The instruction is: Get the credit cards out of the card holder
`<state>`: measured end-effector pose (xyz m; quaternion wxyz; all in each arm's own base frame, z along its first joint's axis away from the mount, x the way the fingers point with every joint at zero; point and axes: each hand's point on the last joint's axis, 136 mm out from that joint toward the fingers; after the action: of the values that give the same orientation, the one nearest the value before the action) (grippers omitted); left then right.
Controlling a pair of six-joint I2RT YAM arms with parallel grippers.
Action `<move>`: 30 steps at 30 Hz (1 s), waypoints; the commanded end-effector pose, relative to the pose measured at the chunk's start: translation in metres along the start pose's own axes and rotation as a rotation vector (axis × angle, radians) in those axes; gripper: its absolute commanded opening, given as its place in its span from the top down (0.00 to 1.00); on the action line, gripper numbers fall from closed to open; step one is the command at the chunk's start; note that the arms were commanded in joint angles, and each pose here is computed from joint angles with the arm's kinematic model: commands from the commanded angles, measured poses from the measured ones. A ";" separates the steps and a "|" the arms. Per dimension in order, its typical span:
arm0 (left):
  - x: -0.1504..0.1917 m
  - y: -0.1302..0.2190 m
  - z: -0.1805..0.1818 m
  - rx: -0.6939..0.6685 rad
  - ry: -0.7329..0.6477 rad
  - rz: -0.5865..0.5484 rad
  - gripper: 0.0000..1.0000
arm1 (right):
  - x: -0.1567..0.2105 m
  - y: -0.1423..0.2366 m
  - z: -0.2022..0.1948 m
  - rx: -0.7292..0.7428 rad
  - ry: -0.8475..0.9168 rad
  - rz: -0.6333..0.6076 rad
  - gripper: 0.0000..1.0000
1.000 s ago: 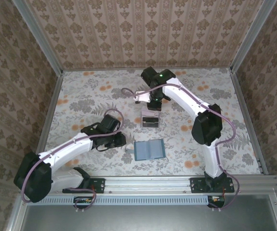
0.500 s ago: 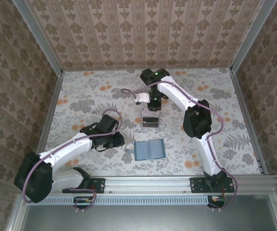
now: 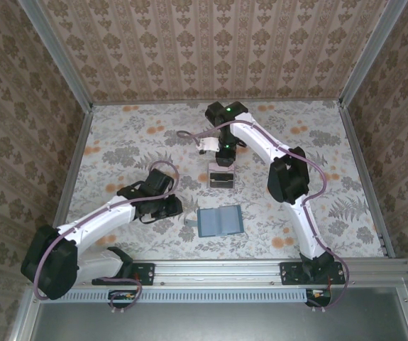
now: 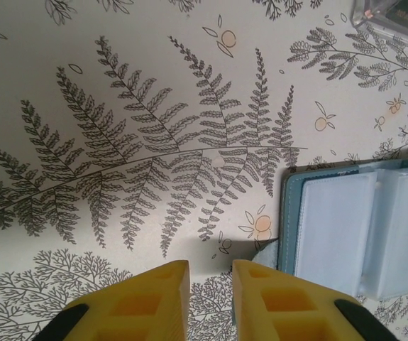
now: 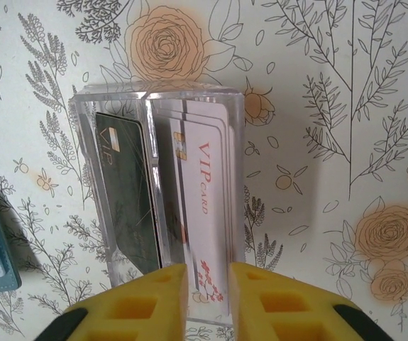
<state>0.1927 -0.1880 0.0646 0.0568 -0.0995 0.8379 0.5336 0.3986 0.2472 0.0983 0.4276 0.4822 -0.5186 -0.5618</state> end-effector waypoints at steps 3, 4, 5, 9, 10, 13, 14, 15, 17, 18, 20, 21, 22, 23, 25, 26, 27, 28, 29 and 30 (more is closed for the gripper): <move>-0.004 -0.001 0.005 -0.014 -0.020 -0.004 0.72 | 0.009 0.028 -0.008 0.091 -0.099 -0.044 0.63; -0.007 -0.001 0.006 -0.018 -0.024 -0.008 0.69 | 0.012 0.030 -0.008 0.104 -0.124 -0.053 0.60; -0.010 -0.002 0.006 -0.022 -0.031 -0.013 0.66 | 0.014 0.033 -0.008 0.117 -0.145 -0.067 0.57; -0.024 -0.003 0.010 -0.068 -0.065 -0.029 0.50 | 0.029 0.037 -0.001 0.166 -0.206 -0.109 0.39; -0.028 -0.002 0.012 -0.085 -0.077 -0.037 0.46 | 0.034 0.039 0.002 0.182 -0.219 -0.122 0.33; -0.039 -0.001 0.019 -0.138 -0.102 -0.055 0.30 | 0.050 0.039 0.004 0.230 -0.275 -0.148 0.13; -0.044 -0.001 0.021 -0.156 -0.108 -0.060 0.17 | 0.056 0.038 0.005 0.243 -0.298 -0.156 0.10; -0.047 0.000 0.024 -0.171 -0.111 -0.063 0.03 | 0.061 0.039 0.005 0.260 -0.320 -0.165 0.07; -0.056 0.002 0.028 -0.199 -0.125 -0.069 0.00 | 0.073 0.037 0.002 0.301 -0.388 -0.177 0.00; -0.060 0.003 0.030 -0.214 -0.130 -0.073 0.00 | 0.079 0.037 0.000 0.326 -0.420 -0.178 0.00; -0.070 0.005 0.038 -0.252 -0.130 -0.085 0.00 | 0.092 0.036 -0.001 0.376 -0.502 -0.182 0.00; -0.075 0.007 0.041 -0.268 -0.130 -0.090 0.00 | 0.098 0.036 -0.004 0.405 -0.540 -0.186 0.00; -0.081 0.009 0.045 -0.285 -0.133 -0.100 0.00 | 0.105 0.035 -0.004 0.428 -0.583 -0.198 0.00; -0.088 0.012 0.047 -0.298 -0.143 -0.116 0.00 | 0.114 0.033 -0.005 0.449 -0.628 -0.207 0.00; -0.100 0.017 0.050 -0.324 -0.177 -0.156 0.00 | 0.128 0.033 -0.009 0.503 -0.717 -0.237 0.00; -0.110 0.023 0.059 -0.345 -0.171 -0.189 0.00 | 0.135 0.032 -0.011 0.525 -0.760 -0.248 0.00; -0.116 0.027 0.063 -0.359 -0.179 -0.216 0.01 | 0.143 0.033 -0.013 0.554 -0.799 -0.256 0.00; -0.124 0.032 0.068 -0.380 -0.183 -0.249 0.01 | 0.152 0.032 -0.016 0.585 -0.848 -0.261 0.00; -0.131 0.037 0.073 -0.403 -0.186 -0.283 0.00 | 0.159 0.032 -0.018 0.604 -0.885 -0.270 0.00; -0.137 0.042 0.079 -0.429 -0.183 -0.314 0.01 | 0.166 0.030 -0.018 0.621 -0.917 -0.275 0.00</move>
<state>0.2957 -0.1082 0.0759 0.1432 -0.1572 0.7178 0.6630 0.3668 0.0975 0.0937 0.0390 0.3712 -0.7060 -0.6019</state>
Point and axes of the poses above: each hand's point on the last joint's axis, 136 mm out from that joint toward the fingers, its own y axis back along the fingers, its own z axis along the line the jaws close on, x = y × z
